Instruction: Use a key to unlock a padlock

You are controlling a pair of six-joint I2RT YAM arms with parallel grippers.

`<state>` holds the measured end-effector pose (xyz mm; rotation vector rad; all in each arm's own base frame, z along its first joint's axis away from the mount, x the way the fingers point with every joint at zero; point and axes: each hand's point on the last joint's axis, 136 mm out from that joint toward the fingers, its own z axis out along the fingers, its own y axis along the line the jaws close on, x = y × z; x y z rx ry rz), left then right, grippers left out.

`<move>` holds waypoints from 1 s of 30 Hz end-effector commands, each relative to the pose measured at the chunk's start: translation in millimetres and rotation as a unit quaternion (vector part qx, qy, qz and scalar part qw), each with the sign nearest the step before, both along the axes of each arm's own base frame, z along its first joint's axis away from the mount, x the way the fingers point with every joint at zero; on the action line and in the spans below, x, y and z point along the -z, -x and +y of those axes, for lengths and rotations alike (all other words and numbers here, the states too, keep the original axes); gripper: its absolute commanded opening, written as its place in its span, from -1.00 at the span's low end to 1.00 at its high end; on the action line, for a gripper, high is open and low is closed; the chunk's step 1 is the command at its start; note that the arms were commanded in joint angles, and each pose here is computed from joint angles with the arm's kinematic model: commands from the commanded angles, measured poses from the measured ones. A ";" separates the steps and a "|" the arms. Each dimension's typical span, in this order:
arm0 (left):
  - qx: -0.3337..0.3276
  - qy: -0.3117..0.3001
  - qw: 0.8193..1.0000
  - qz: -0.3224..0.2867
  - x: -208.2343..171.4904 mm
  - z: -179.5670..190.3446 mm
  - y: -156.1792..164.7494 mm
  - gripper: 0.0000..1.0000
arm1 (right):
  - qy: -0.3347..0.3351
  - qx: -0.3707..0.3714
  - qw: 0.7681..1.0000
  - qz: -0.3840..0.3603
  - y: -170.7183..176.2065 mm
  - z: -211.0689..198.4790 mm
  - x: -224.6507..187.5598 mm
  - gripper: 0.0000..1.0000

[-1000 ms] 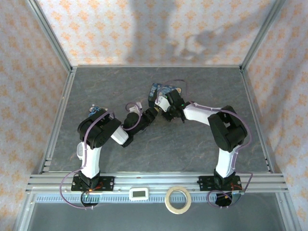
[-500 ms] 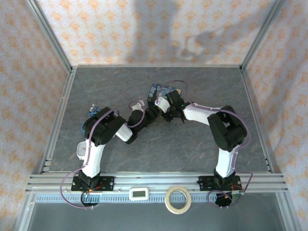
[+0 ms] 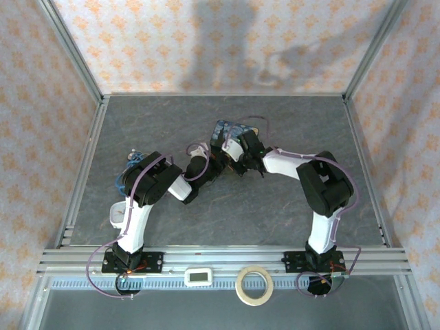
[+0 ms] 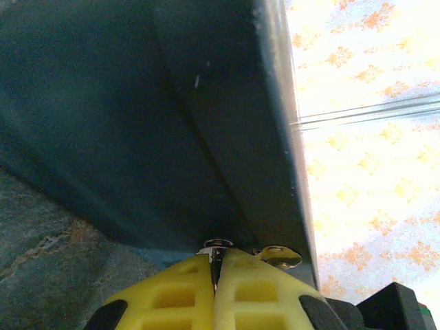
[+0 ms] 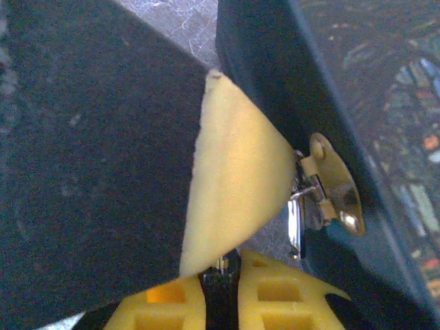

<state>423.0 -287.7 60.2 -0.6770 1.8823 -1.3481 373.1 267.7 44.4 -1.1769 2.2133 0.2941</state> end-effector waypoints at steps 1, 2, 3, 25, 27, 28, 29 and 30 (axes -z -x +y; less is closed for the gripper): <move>-0.005 -0.007 1.000 0.000 5.8 -3.7 -1.7 -1.00 | -0.047 0.026 0.998 -0.017 4.3 1.3 -34.0 -0.55; -0.007 -0.007 1.000 0.000 6.2 -2.8 -1.7 -1.00 | -0.058 0.038 0.997 -0.015 6.1 -0.1 -40.0 -0.46; -0.009 -0.006 1.000 0.000 6.0 -2.2 -1.8 -1.00 | -0.070 0.055 0.996 -0.011 8.8 -2.4 -46.2 -0.38; -0.036 0.010 0.999 -0.008 -0.9 11.0 2.3 -1.00 | -0.339 0.455 0.816 0.109 -55.9 -92.9 -76.7 0.63; -0.048 0.015 0.999 -0.004 0.1 14.0 2.2 -1.00 | -0.348 0.460 0.807 0.125 -61.3 -87.6 -65.9 0.62; -0.057 0.019 0.998 -0.004 -0.6 16.3 2.3 -1.00 | -0.351 0.462 0.804 0.132 -63.9 -85.7 -60.6 0.61; -0.065 0.023 0.998 -0.004 -1.2 18.7 2.4 -1.00 | -0.351 0.463 0.802 0.138 -65.3 -83.5 -54.8 0.60; -0.074 0.029 0.997 -0.004 -1.9 21.0 2.5 -1.00 | -0.351 0.467 0.799 0.144 -67.1 -82.6 -49.3 0.59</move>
